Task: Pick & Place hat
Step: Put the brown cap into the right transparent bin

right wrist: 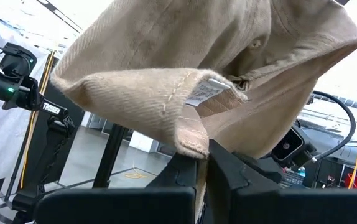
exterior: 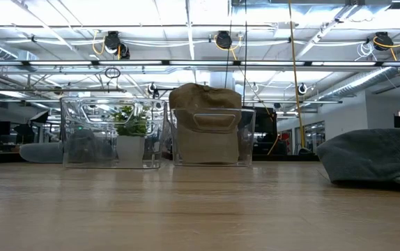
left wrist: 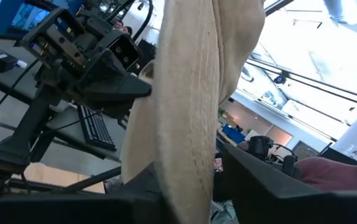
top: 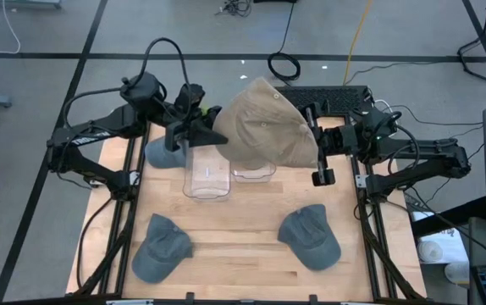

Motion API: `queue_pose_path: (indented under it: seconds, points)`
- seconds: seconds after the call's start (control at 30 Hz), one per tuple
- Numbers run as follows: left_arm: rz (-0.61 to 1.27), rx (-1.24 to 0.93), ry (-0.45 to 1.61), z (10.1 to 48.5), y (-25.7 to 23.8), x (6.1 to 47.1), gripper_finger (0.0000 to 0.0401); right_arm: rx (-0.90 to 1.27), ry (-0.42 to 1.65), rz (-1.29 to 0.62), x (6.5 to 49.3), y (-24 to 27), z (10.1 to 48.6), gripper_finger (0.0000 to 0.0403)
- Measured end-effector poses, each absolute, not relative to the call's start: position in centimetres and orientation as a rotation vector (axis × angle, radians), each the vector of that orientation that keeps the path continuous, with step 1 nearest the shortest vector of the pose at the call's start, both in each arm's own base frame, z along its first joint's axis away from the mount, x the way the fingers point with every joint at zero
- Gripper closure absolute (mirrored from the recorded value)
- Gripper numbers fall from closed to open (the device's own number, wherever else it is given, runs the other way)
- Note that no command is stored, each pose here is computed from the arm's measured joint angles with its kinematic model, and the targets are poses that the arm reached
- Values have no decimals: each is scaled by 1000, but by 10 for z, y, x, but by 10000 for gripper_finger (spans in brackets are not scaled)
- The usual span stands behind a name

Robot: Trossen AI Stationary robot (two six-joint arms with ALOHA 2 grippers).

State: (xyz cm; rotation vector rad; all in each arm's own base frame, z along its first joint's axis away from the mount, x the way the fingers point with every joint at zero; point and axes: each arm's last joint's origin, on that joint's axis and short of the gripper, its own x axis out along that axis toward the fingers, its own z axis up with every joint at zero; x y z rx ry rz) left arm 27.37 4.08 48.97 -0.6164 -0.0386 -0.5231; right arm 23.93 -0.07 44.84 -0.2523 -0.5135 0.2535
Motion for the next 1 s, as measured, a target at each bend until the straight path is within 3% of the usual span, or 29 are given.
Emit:
queue_pose_path:
  seconds: [0.37,0.73,1.0]
  points:
    - [-587,-617,-45,493,40,271,388,-233,-505,176,240,-3,448,343]
    - [-585,-599,-39,494,48,268,391,-209,-496,174,240,-3,448,317]
    - [-510,-531,-1,499,61,232,392,99,-326,94,233,-8,441,300]
